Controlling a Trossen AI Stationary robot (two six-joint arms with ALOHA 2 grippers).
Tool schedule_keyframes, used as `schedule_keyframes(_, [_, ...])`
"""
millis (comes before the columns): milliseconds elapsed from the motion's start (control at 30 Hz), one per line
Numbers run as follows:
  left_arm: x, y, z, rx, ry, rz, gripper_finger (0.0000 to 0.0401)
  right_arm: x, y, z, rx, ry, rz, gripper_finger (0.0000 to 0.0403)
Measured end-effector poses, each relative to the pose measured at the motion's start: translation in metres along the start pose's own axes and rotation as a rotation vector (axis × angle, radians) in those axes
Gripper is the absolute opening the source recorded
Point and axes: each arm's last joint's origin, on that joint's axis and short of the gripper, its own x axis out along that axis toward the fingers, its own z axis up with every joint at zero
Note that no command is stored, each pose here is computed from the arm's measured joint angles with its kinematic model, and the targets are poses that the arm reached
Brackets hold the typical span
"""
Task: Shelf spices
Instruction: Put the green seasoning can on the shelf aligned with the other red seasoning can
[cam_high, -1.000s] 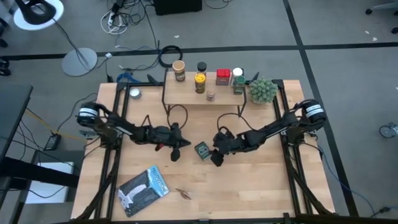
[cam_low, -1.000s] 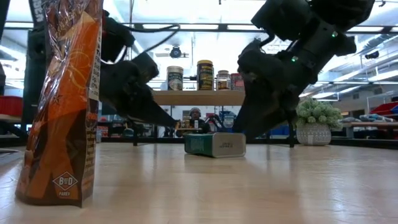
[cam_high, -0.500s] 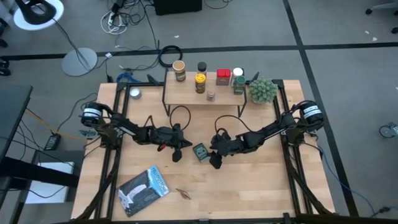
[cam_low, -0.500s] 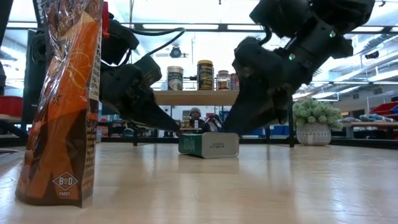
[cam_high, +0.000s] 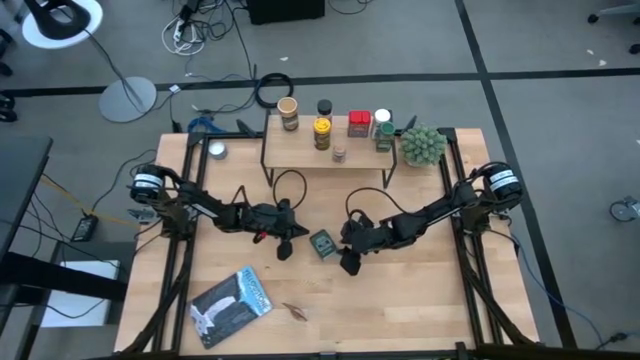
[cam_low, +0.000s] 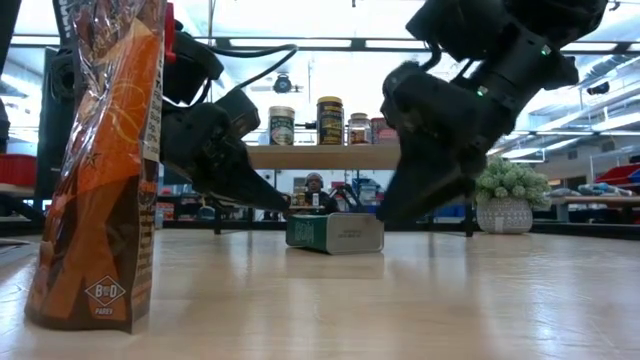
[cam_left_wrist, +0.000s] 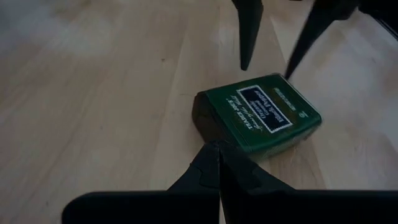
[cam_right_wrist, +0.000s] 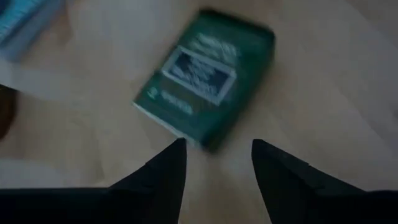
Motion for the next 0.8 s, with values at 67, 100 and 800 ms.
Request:
schedule_keyframes(67, [0.0,0.0,0.0,0.0,0.002,0.0,0.0,0.0,-0.001,-0.004,0.019,0.027,-0.024,0.0178])
schedule_keyframes(100, [0.0,0.0,0.0,0.0,0.001,0.0,0.0,0.0,-0.001,-0.004,0.021,0.029,-0.024,0.0177])
schedule_keyframes(800, [0.0,0.0,0.0,0.0,0.003,0.001,0.0,0.0,-0.001,0.001,-0.02,-0.05,-0.068,0.0155])
